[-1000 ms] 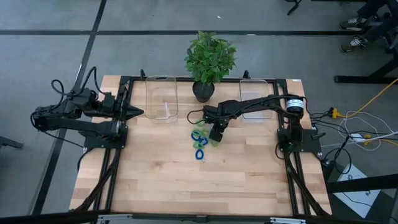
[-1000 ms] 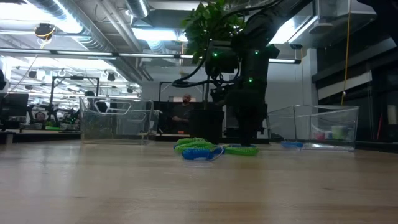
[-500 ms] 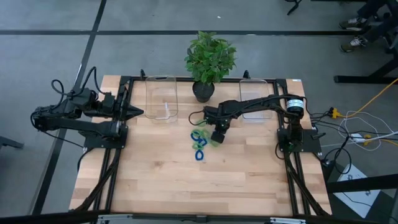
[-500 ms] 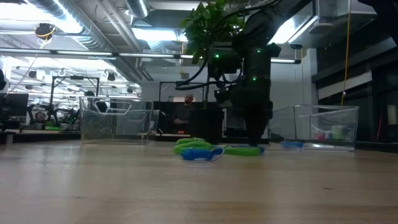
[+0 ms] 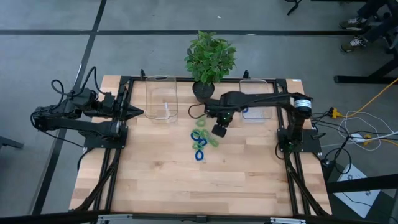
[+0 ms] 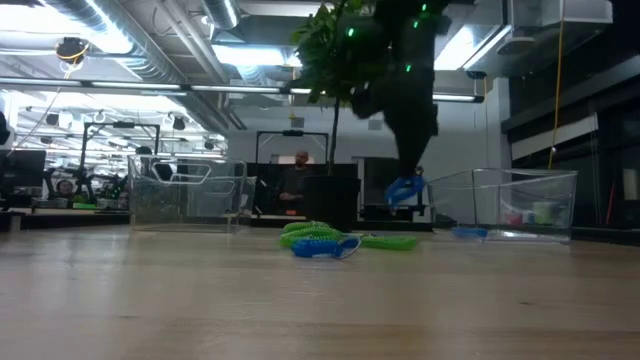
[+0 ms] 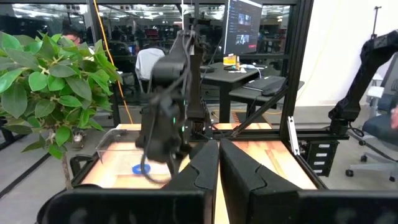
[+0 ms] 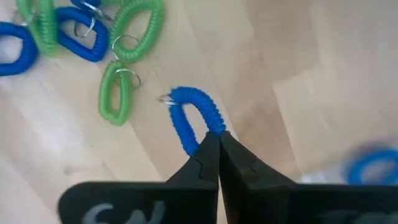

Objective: Sort spring keychains
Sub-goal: Put the blue spring keychain into the right transparent bin

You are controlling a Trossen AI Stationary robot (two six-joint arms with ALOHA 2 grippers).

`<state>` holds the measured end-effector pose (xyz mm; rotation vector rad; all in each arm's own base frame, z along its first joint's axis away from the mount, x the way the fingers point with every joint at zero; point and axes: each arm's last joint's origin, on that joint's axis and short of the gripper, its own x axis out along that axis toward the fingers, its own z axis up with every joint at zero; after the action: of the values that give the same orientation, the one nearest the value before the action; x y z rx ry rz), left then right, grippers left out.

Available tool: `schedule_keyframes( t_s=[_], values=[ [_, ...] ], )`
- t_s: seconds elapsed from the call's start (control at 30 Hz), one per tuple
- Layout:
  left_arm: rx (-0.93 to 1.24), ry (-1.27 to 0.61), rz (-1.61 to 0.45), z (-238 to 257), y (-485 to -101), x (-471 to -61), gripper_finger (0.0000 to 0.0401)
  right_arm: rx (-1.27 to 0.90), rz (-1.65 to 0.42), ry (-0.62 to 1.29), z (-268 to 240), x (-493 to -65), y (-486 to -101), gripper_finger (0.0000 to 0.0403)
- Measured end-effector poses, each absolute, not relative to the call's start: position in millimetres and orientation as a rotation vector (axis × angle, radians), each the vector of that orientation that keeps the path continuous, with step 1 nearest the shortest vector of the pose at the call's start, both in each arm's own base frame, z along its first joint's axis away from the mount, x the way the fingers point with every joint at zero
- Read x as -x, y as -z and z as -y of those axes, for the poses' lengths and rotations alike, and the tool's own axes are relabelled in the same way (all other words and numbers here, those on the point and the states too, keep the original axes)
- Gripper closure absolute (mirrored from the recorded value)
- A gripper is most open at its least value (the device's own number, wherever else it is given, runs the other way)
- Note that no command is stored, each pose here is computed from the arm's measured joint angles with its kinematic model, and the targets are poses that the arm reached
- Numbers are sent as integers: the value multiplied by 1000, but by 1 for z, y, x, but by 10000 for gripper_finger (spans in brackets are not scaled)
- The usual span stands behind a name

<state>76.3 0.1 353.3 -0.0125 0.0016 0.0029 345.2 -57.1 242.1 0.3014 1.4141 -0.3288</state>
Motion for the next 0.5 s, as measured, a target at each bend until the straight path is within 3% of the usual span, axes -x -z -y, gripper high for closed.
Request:
schedule_keyframes(
  t_s=[0.23, 0.5],
  values=[
    [13, -3, -1, 0, -353, -76, 393, -339, -1330, 466, 53, -308, -301, 403],
    [13, -3, -1, 0, -353, -76, 389, -518, -1097, 578, 45, -257, -364, 403]
  ],
)
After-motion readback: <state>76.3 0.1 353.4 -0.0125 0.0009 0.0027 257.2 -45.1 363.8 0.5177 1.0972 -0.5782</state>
